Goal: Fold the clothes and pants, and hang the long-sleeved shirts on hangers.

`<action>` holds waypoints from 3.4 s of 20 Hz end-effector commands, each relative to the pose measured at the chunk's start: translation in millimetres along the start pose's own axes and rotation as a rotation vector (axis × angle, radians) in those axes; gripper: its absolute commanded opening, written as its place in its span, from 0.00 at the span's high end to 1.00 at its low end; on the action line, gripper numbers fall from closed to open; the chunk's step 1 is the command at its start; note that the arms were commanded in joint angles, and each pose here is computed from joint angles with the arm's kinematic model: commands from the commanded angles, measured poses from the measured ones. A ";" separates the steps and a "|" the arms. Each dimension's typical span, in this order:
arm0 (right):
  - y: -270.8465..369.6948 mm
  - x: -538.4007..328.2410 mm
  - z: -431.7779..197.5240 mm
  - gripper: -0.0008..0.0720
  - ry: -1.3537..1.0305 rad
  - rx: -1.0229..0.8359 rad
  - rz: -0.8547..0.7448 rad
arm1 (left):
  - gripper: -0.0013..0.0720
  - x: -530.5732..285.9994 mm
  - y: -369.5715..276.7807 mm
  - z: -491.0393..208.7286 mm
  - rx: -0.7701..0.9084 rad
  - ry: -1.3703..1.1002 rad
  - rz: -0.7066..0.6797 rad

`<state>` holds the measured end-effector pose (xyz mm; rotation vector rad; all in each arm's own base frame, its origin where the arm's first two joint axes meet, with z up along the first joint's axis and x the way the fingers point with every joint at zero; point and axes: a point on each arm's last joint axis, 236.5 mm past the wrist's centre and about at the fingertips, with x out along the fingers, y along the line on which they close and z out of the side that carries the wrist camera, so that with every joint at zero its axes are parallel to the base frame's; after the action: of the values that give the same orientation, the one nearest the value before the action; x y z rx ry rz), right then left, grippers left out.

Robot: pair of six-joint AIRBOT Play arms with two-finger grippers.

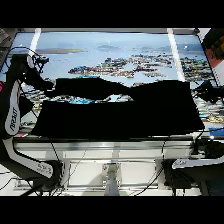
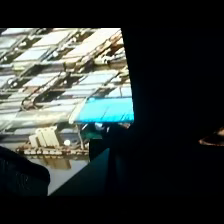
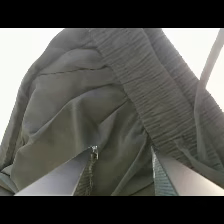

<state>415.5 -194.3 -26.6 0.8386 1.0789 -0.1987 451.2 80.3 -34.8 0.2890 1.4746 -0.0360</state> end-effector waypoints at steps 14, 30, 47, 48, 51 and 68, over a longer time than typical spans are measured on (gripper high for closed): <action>-0.1 0.0 -1.7 0.44 0.008 -0.003 -0.002 | 0.33 24.2 -38.7 129.9 -0.684 -0.434 -0.541; 6.1 -0.3 -12.6 0.44 0.054 0.004 0.024 | 0.33 61.0 -6.2 124.8 -0.662 -0.449 -0.397; 5.9 -0.2 -11.8 0.44 0.050 0.004 0.023 | 0.98 -35.4 -71.9 161.1 -0.432 -0.599 -0.618; 5.9 -0.2 -11.8 0.44 0.050 0.004 0.023 | 0.98 -59.5 -67.3 175.1 -0.429 -0.677 -0.599; 5.9 -0.2 -11.8 0.44 0.050 0.004 0.023 | 0.98 -135.0 -48.6 215.5 -0.445 -0.924 -0.554; 14.5 -1.2 17.4 0.44 -0.070 0.098 0.063 | 0.98 -216.0 -19.3 165.4 -0.157 -0.996 -0.804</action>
<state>430.6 -197.0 -17.6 0.9272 1.0016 -0.2294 620.2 -3.6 196.6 -0.4295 0.4091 -0.4777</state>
